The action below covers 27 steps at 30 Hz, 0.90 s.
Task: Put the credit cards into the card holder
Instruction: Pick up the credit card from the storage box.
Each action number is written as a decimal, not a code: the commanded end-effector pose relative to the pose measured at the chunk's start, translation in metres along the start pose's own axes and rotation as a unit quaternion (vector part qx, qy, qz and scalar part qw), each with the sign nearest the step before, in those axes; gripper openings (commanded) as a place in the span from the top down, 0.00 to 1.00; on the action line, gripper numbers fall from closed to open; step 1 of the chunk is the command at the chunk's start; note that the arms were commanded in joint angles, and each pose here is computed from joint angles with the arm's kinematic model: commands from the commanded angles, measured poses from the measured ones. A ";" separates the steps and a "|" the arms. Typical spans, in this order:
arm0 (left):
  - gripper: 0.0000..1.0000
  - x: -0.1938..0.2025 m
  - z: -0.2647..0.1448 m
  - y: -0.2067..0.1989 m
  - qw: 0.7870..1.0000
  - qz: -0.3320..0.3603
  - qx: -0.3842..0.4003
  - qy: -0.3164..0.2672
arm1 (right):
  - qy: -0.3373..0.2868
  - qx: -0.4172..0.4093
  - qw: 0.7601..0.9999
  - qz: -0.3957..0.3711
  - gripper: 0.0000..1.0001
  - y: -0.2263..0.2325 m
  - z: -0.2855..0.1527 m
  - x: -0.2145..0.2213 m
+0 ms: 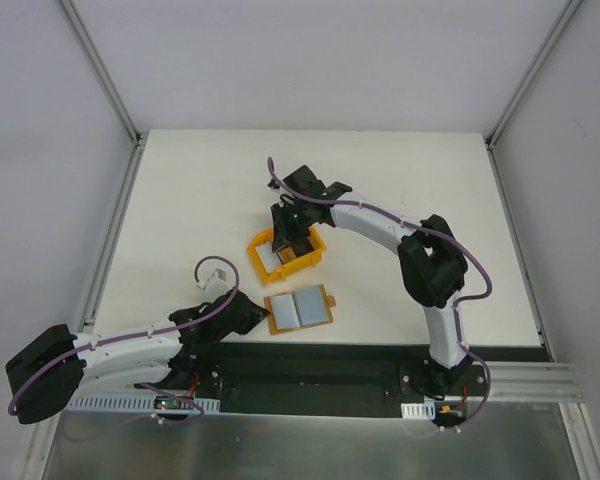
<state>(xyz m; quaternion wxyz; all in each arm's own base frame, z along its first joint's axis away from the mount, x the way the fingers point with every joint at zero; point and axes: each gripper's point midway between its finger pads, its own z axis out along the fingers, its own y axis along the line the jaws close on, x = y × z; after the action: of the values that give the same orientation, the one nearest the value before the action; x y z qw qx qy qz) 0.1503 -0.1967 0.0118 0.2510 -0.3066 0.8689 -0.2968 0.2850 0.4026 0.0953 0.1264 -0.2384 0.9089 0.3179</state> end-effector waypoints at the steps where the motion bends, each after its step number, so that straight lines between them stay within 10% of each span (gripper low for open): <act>1: 1.00 0.003 0.002 0.029 0.998 0.027 -0.047 0.011 | -0.031 -0.010 0.999 -0.020 0.85 0.020 -0.026 -0.014; 12: 1.00 0.006 0.001 0.038 0.998 0.034 -0.055 0.019 | -0.104 0.075 0.991 -0.035 1.00 -0.005 -0.058 -0.042; 27: 1.00 0.016 -0.001 0.049 0.996 0.063 -0.041 0.047 | -0.185 -0.053 0.981 0.028 1.00 0.027 -0.127 0.006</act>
<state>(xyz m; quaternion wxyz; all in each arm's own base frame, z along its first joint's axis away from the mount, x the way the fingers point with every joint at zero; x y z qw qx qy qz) 0.1449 -0.1999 0.0092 0.2446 -0.2871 0.8691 -0.3200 0.2832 0.3315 0.1778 0.2690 -0.1713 0.8889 0.3288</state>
